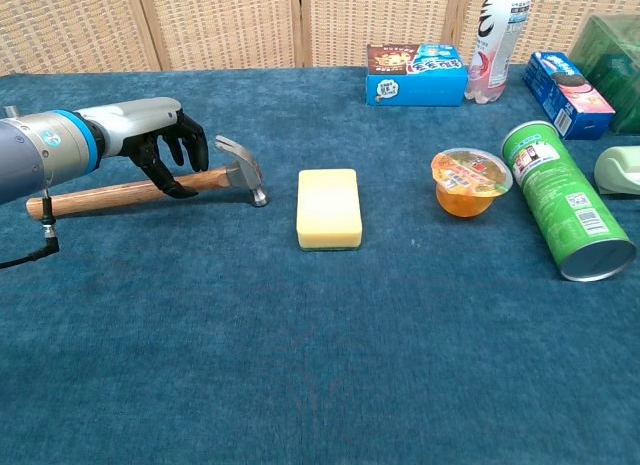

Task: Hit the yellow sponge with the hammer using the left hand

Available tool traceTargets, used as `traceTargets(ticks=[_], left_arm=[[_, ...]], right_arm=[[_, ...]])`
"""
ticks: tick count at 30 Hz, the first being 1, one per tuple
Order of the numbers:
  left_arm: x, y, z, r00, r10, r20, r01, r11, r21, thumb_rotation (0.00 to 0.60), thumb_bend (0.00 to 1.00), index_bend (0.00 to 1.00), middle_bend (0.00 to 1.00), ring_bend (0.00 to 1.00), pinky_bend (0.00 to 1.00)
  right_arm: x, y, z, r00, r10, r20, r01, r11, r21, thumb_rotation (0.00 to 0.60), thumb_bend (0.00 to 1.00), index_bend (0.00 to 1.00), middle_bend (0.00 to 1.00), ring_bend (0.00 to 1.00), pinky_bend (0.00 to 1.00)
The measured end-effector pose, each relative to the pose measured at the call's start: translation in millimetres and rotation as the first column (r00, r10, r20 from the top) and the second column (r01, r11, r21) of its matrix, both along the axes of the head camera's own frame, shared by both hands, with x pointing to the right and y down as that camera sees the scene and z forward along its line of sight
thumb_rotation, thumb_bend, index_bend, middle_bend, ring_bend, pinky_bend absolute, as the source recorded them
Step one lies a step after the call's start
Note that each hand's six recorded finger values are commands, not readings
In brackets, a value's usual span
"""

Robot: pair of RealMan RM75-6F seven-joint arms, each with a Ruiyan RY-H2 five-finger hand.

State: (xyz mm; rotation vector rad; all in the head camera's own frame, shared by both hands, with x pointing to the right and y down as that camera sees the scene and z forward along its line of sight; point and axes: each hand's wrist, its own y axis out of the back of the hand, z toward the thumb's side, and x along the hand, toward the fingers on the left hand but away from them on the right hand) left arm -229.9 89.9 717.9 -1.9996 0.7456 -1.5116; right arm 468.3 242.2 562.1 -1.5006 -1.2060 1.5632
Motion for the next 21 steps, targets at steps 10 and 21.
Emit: traceTargets(ticks=[10,21], left_arm=[[-1,3,4,1.0,0.008,0.005,-0.008,1.0,-0.02,0.6,0.36,0.42,0.37,0.32,0.43],[-3,9,12,1.0,0.018,0.007,-0.017,0.998,-0.064,0.6,0.47,0.43,0.38,0.36,0.46]], right_arm=[[2,2,-2,1.0,0.009,-0.006,-0.009,1.0,-0.001,0.6,0.18,0.17,0.22,0.29,0.28],[2,4,-2,1.0,0.016,-0.01,-0.016,1.0,-0.005,0.6,0.18,0.17,0.22,0.3,0.28]])
